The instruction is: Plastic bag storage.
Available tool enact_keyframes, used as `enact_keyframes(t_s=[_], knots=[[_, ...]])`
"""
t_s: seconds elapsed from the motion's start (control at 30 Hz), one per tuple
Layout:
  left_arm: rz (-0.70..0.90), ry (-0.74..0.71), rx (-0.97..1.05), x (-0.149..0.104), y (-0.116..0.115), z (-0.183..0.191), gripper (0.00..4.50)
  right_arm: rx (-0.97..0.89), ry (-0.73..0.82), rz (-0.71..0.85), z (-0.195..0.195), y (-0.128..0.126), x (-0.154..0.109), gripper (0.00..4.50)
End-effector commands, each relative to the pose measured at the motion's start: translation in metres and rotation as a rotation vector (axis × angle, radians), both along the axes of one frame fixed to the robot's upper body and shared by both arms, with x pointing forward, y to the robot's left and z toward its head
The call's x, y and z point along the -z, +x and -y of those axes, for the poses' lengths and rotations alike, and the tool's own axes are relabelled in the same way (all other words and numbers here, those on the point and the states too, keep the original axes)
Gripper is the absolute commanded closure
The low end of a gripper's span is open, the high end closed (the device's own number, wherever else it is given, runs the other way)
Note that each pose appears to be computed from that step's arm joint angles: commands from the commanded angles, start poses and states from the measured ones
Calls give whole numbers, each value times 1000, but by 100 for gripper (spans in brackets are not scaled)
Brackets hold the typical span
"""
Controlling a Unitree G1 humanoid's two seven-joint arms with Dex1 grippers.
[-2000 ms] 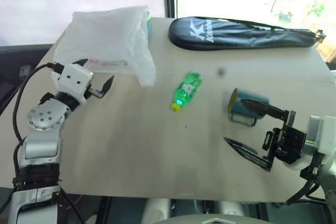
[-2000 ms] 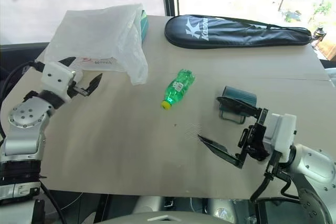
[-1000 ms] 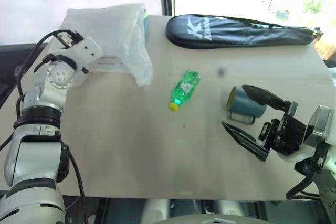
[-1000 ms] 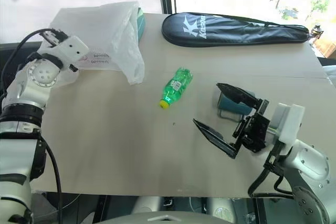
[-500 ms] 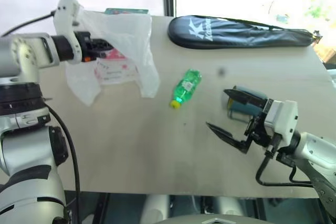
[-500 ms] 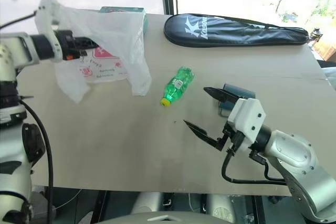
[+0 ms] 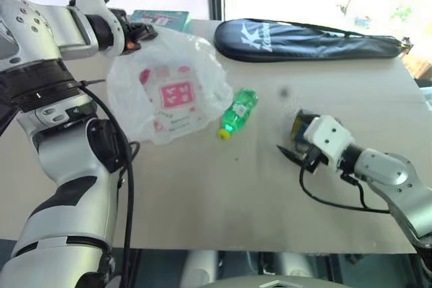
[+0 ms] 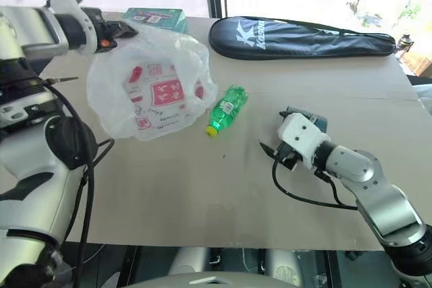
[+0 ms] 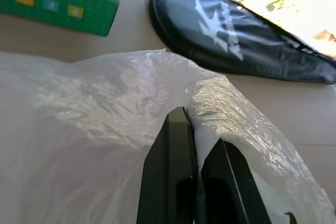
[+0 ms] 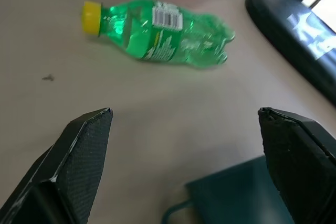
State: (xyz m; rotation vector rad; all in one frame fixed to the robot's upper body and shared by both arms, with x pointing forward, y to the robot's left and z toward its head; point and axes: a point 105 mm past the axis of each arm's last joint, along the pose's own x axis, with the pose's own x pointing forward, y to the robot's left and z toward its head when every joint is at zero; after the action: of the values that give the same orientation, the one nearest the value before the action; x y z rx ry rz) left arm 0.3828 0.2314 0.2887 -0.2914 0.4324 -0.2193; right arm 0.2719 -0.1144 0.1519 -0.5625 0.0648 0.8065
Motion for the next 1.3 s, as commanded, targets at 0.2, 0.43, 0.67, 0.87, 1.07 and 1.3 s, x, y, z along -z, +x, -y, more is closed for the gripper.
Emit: enact_keyframes(t_s=[0.2, 0.43, 0.67, 0.87, 1.07, 1.3], knots=[[79, 57, 436, 28, -45, 53, 445, 134, 0, -261, 18, -19, 18, 0], [162, 36, 123, -2, -13, 3, 445, 81, 234, -306, -19, -1, -1, 0], [220, 143, -253, -6, 6, -60, 445, 119, 314, -257, -67, 52, -22, 0], [263, 191, -347, -11, 5, -74, 445, 399, 347, -283, -90, 108, -22, 0], [294, 213, -318, -14, 6, -66, 445, 490, 511, -597, -124, 116, -15, 0], [289, 212, -315, -5, 8, -64, 445, 484, 392, -717, -149, 105, 9, 0]])
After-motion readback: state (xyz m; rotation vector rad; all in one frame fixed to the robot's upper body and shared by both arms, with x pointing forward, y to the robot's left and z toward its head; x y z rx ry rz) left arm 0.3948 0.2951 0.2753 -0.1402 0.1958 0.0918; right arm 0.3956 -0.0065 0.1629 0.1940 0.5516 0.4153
